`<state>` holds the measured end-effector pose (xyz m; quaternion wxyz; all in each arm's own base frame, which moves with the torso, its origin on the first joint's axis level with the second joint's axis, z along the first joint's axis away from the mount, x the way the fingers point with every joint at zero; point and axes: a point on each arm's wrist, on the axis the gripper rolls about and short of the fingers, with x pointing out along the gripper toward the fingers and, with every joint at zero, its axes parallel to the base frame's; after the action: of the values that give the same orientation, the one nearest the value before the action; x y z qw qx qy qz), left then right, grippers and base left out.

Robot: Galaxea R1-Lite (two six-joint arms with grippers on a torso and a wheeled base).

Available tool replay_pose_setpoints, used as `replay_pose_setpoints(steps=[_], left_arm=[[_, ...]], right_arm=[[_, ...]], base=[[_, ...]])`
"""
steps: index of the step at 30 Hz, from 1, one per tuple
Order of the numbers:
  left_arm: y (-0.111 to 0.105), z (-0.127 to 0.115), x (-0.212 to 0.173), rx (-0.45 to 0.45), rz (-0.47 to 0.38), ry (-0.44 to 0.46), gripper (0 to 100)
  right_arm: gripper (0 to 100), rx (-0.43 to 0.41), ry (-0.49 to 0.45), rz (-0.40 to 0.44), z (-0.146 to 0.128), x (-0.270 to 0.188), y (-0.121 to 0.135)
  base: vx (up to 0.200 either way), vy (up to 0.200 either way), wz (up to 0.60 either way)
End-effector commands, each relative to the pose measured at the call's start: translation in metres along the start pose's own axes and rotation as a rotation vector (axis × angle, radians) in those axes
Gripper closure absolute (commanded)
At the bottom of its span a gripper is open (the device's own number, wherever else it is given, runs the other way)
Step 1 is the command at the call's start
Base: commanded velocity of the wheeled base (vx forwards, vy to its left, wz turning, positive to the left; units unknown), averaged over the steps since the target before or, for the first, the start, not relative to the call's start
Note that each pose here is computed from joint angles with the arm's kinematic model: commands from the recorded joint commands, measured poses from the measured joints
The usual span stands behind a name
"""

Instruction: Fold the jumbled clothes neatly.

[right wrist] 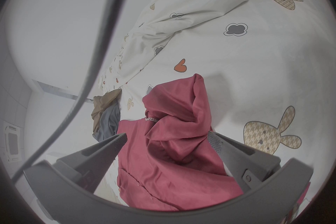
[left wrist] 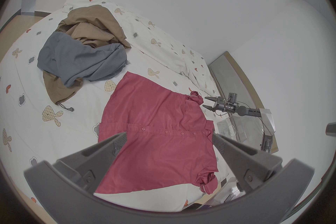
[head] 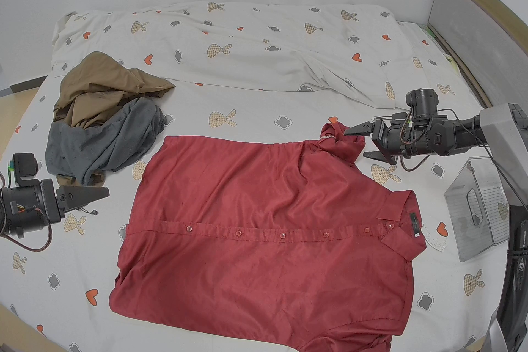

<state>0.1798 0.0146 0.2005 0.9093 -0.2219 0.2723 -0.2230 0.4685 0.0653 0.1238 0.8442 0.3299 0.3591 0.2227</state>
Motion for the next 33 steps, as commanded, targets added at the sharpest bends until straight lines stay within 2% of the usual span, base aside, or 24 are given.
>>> replay_pose_setpoints(steps=[1,14,15,26,29,33], left_arm=[[0.000,-0.001,0.000,-0.001,-0.001,0.003,0],[-0.001,-0.002,-0.001,0.002,-0.002,0.002,0],[-0.001,-0.002,-0.001,0.002,-0.002,0.002,0],[0.000,-0.004,0.000,-0.002,-0.002,0.010,0],[0.001,-0.005,0.000,-0.003,0.000,0.010,0],[0.001,-0.005,0.001,-0.003,-0.001,0.013,0]], right_arm=[[0,0.000,-0.016,-0.018,0.002,0.005,-0.005],[0,0.011,-0.033,-0.044,0.008,0.020,-0.026],[100,0.012,-0.031,-0.045,0.008,0.022,-0.027],[100,-0.002,-0.043,-0.034,0.011,0.020,-0.022],[100,-0.016,-0.063,-0.021,0.017,0.010,-0.012],[100,-0.057,-0.122,0.019,0.030,-0.019,0.017]], base=[[0.000,0.000,0.00],[0.000,0.000,0.00],[0.000,0.000,0.00],[0.000,0.000,0.00],[0.000,0.000,0.00],[0.000,0.000,0.00]])
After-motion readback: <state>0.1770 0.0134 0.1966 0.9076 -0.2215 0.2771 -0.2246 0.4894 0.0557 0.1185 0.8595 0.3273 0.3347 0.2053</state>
